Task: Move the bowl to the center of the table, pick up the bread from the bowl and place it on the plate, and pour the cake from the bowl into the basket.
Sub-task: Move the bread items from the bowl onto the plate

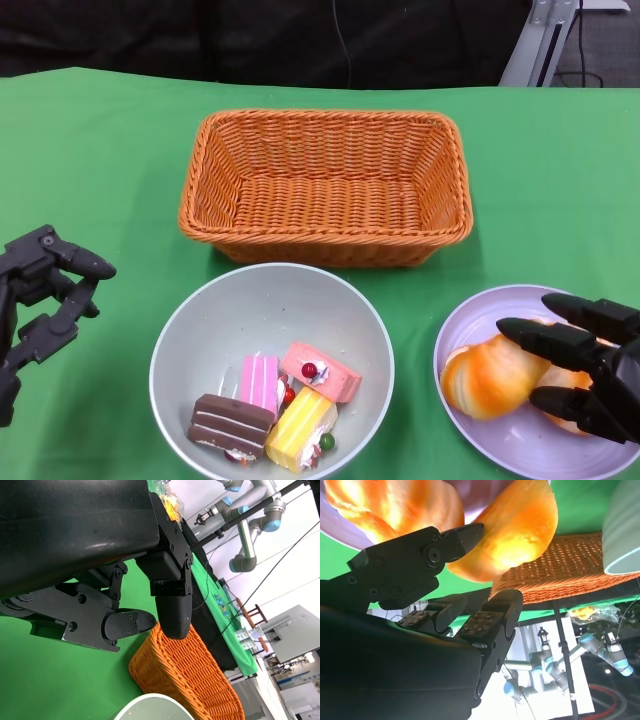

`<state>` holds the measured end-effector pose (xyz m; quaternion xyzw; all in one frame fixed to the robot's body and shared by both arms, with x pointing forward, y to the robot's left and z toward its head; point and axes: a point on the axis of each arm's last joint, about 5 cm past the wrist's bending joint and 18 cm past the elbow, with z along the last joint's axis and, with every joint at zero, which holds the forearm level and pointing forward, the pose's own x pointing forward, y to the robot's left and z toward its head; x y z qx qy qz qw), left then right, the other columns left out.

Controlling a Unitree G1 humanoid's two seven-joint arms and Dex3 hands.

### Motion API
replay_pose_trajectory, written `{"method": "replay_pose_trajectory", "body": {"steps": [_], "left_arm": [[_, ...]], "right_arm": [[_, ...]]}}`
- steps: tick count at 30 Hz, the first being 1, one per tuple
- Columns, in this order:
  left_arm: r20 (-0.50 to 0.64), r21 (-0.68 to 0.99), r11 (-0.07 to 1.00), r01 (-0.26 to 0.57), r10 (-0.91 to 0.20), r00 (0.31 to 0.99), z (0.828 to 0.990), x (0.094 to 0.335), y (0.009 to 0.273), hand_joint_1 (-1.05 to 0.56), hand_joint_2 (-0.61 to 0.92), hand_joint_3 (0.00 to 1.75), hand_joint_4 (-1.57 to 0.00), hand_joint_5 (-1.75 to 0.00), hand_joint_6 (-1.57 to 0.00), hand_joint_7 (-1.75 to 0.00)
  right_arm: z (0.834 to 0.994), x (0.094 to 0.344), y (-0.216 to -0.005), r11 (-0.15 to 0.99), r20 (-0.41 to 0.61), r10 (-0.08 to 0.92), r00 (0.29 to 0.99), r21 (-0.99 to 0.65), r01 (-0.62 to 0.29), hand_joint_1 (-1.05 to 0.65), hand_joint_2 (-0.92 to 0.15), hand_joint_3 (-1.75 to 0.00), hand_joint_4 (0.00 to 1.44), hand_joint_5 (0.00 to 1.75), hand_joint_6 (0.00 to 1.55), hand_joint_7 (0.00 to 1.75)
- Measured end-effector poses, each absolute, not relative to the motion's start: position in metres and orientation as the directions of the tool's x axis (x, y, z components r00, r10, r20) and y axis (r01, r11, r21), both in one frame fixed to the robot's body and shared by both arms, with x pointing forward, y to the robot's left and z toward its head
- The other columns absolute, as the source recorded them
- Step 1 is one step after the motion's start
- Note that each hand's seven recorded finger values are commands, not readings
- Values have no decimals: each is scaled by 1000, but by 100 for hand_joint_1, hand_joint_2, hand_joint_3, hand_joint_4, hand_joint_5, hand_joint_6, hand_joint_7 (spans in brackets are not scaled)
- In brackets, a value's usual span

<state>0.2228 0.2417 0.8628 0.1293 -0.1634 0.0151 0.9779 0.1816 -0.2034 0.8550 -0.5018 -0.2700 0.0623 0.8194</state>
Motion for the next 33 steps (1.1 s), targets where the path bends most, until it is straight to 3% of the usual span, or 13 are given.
{"method": "replay_pose_trajectory", "body": {"steps": [9, 24, 33], "left_arm": [[324, 248, 966, -72, -13, 946, 863, 223, 242, -6, 87, 53, -73, -155, -72, -120], [321, 247, 967, -71, -12, 947, 863, 224, 242, -5, 89, 50, -73, -153, -73, -119], [321, 247, 967, -71, -12, 947, 863, 224, 242, -5, 88, 50, -73, -155, -73, -120]], "right_arm": [[860, 180, -204, 509, 397, 342, 852, -840, 188, -49, -85, -4, 51, 0, 58, 0], [868, 181, -207, 514, 415, 316, 853, -831, 213, -51, -85, -6, 57, 2, 67, 2], [874, 182, -205, 577, 448, 281, 849, -786, 223, -51, -88, -7, 63, 4, 65, 0]]}}
